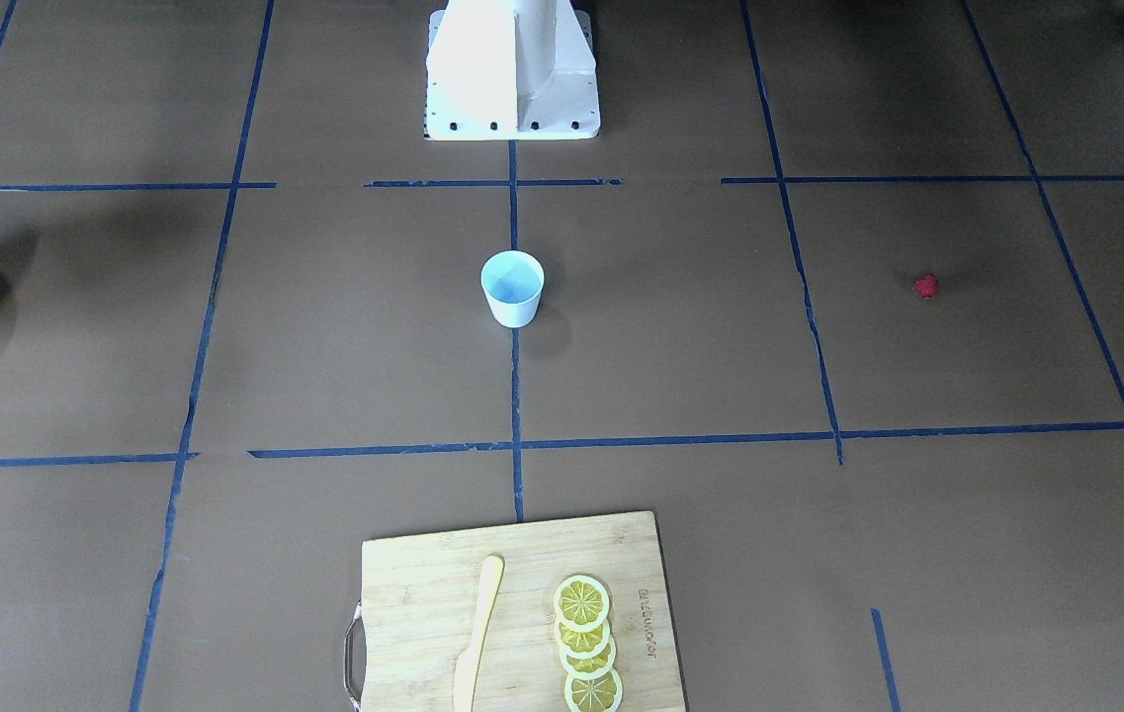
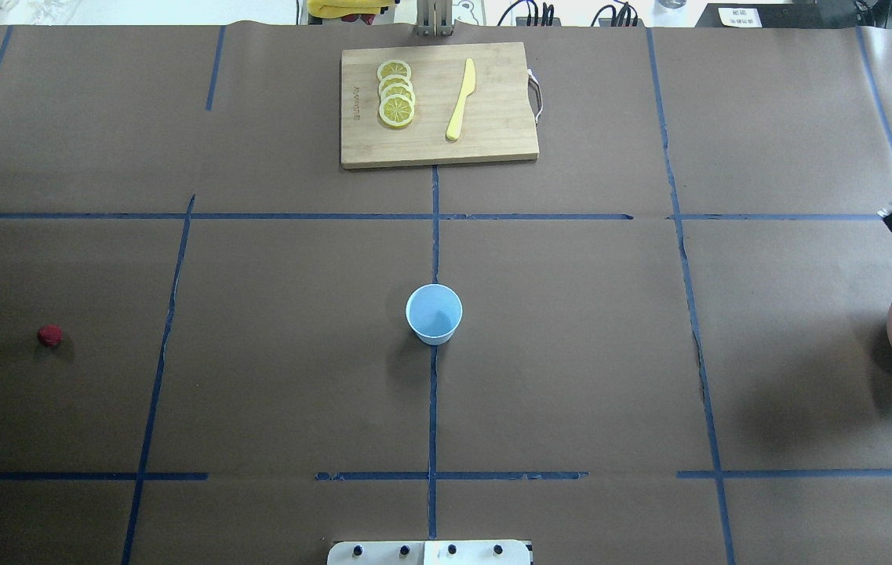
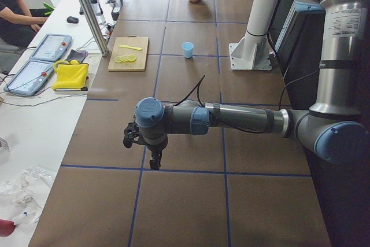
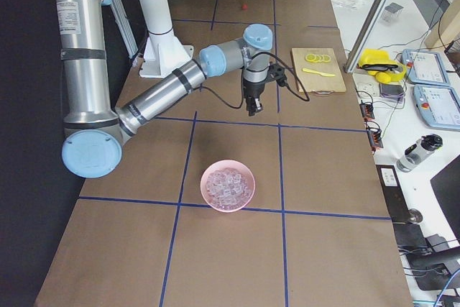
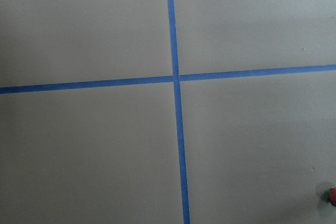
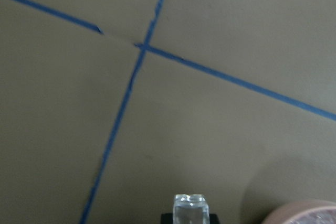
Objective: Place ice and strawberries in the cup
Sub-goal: 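Carry the ice cube with the right gripper over the blue cup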
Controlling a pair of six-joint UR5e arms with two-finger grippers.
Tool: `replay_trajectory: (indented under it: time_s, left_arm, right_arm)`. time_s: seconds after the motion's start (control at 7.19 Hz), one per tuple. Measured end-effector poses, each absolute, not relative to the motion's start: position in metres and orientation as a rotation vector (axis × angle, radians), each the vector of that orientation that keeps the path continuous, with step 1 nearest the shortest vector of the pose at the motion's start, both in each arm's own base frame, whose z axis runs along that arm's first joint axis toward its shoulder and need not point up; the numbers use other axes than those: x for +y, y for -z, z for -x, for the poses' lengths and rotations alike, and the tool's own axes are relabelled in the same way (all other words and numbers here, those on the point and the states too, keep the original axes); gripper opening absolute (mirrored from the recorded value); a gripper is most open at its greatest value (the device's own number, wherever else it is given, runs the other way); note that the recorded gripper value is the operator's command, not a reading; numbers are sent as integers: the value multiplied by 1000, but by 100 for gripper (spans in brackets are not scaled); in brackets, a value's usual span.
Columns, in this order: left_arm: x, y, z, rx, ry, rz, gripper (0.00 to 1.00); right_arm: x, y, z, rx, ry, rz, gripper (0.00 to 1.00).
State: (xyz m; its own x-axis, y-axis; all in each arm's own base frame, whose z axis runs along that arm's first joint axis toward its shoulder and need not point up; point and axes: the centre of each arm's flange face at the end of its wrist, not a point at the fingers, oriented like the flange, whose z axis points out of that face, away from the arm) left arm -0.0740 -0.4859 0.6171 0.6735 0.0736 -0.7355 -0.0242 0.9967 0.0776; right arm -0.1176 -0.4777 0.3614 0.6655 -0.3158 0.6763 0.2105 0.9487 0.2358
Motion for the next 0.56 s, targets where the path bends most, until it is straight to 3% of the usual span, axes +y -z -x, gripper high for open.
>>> replay_trajectory:
  time_s: [0.28, 0.56]
  left_arm:
    - [-483, -619, 73, 841, -40, -53, 100]
    - [-482, -619, 72, 845, -29, -48, 100]
  right_arm:
    - [-519, -260, 225, -860, 168, -59, 0]
    - [-489, -178, 354, -859, 92, 17, 0]
